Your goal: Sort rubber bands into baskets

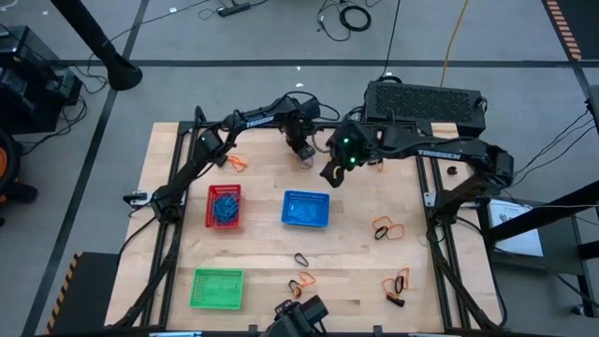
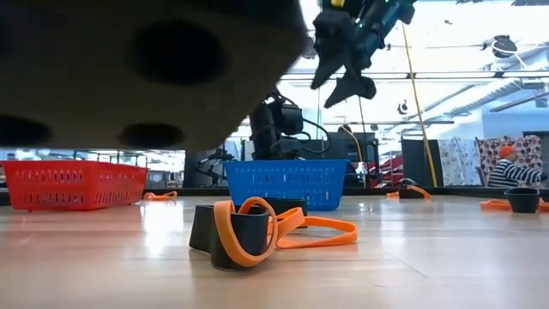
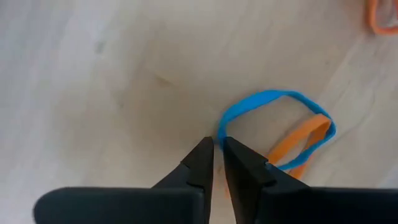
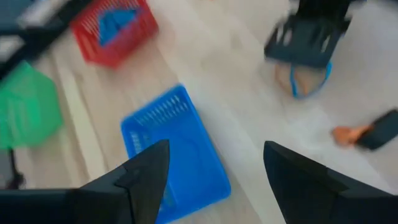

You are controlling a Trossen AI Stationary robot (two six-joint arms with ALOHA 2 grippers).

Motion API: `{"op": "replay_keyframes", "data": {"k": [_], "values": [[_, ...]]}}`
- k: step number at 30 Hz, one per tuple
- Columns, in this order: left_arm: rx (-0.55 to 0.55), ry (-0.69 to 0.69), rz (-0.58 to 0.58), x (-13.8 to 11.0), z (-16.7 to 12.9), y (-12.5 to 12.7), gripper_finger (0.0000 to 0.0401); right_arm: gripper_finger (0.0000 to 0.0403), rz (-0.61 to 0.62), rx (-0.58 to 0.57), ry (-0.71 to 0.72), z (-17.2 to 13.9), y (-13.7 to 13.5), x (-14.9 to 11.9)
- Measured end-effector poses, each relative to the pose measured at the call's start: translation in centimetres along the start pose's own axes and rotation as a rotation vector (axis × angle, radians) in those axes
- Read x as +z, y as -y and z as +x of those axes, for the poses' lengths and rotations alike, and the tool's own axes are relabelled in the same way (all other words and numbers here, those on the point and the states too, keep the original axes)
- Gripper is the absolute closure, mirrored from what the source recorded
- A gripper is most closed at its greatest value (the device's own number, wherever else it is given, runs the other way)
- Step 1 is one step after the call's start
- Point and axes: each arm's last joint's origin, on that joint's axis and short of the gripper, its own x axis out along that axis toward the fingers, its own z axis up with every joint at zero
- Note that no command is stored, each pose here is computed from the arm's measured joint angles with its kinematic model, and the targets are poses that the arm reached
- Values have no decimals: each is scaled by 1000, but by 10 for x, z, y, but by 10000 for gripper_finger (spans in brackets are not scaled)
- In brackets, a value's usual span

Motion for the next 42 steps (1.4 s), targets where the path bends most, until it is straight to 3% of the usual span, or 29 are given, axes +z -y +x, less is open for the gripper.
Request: {"op": "replay_keyframes", "data": {"k": [13,20,29,42], "values": [[-4,-31,24,-3,0,2,377,151,18,97,203,-64,-14,3],[-40,-88,1,-10,-4,-1,398,151,5,105,237,-77,-16,1],[-67,-1,121,-16,-59,15,399,151,-15,102,239,-76,-16,1],[-84,97,209,-59,-167,58,400,151,-55,96,241,-76,-16,1]]}}
